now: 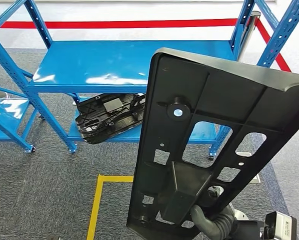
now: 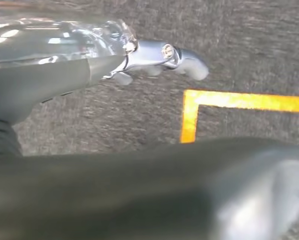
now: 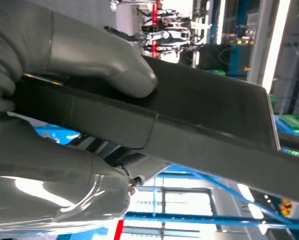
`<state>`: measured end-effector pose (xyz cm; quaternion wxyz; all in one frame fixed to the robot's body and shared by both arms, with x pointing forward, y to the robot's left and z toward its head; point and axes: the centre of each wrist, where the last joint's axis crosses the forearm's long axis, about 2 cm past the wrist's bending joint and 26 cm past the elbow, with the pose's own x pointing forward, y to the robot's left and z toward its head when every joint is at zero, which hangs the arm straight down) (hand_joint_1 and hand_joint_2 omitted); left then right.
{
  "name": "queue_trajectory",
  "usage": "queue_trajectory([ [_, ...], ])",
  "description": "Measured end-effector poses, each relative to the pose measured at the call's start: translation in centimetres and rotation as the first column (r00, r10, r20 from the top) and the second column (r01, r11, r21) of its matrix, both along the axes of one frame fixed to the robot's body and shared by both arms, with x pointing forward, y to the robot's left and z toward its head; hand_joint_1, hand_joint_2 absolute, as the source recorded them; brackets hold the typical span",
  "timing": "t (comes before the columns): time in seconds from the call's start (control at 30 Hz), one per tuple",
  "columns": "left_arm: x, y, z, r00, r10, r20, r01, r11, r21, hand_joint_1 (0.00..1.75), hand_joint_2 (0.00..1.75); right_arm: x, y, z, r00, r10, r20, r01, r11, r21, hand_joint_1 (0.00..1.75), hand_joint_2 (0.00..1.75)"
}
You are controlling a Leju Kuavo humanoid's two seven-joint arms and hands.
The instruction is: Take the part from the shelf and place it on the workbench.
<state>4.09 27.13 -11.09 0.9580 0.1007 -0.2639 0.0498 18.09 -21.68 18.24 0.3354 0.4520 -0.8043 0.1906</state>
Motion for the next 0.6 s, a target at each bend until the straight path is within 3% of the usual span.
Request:
queue_trajectory([
  [0.6, 0.07, -0.08, 0.01, 1.0, 0.0, 0.001, 0.0, 1.0, -0.002, 0.0, 1.75, -0.02, 0.0, -0.04, 1.0, 0.0, -0.001, 0.0, 1.0, 0.0, 1.75, 1.75],
])
